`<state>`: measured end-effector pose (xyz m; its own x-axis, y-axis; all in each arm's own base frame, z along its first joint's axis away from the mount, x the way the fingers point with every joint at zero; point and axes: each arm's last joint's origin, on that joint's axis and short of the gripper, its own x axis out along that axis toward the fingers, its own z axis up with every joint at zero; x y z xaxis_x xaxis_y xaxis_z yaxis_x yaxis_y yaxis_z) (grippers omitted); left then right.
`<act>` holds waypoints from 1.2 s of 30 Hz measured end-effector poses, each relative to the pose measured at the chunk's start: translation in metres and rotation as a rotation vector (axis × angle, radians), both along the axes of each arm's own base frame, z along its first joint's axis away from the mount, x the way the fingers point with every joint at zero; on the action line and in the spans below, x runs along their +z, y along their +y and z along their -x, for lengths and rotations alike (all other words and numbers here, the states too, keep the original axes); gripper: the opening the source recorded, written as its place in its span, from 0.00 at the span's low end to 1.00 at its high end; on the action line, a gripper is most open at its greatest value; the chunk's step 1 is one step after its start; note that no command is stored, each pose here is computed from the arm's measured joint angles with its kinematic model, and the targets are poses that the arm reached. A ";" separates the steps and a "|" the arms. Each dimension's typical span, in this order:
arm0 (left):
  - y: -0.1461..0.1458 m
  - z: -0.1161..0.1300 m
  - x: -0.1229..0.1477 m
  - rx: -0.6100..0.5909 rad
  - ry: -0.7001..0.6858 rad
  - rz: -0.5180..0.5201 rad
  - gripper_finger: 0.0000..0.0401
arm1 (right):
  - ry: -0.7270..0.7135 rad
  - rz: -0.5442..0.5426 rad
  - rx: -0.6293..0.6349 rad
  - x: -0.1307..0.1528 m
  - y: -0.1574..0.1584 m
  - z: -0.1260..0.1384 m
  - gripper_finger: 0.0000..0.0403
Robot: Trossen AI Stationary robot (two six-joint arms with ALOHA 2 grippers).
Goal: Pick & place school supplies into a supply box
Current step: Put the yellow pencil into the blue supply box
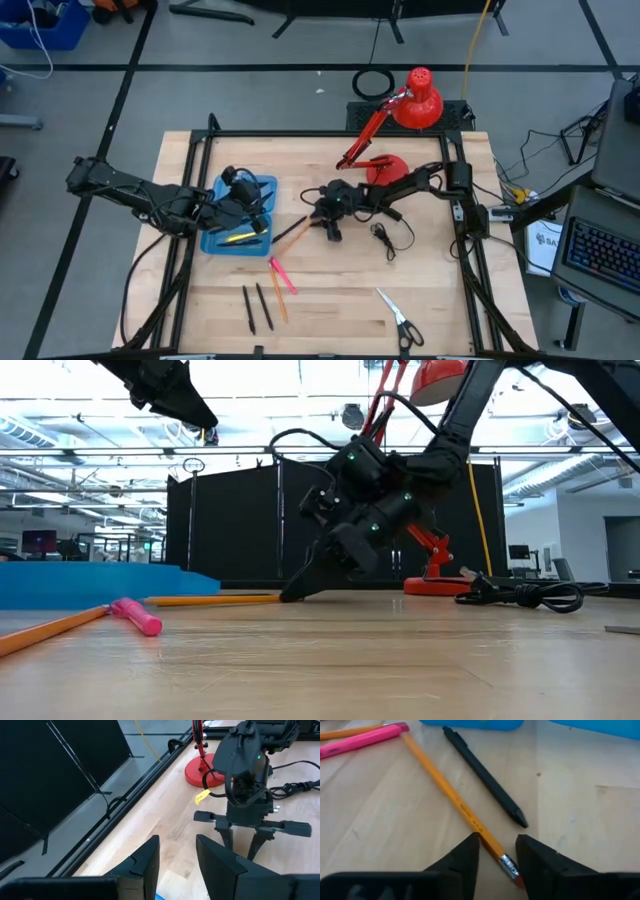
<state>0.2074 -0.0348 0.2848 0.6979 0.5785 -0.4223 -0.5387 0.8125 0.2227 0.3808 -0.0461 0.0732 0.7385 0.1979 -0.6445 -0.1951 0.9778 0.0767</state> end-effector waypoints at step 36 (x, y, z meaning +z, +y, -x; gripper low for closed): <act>0.000 0.000 0.000 -0.002 0.006 -0.005 0.33 | 0.006 -0.061 0.122 0.038 0.048 0.006 0.01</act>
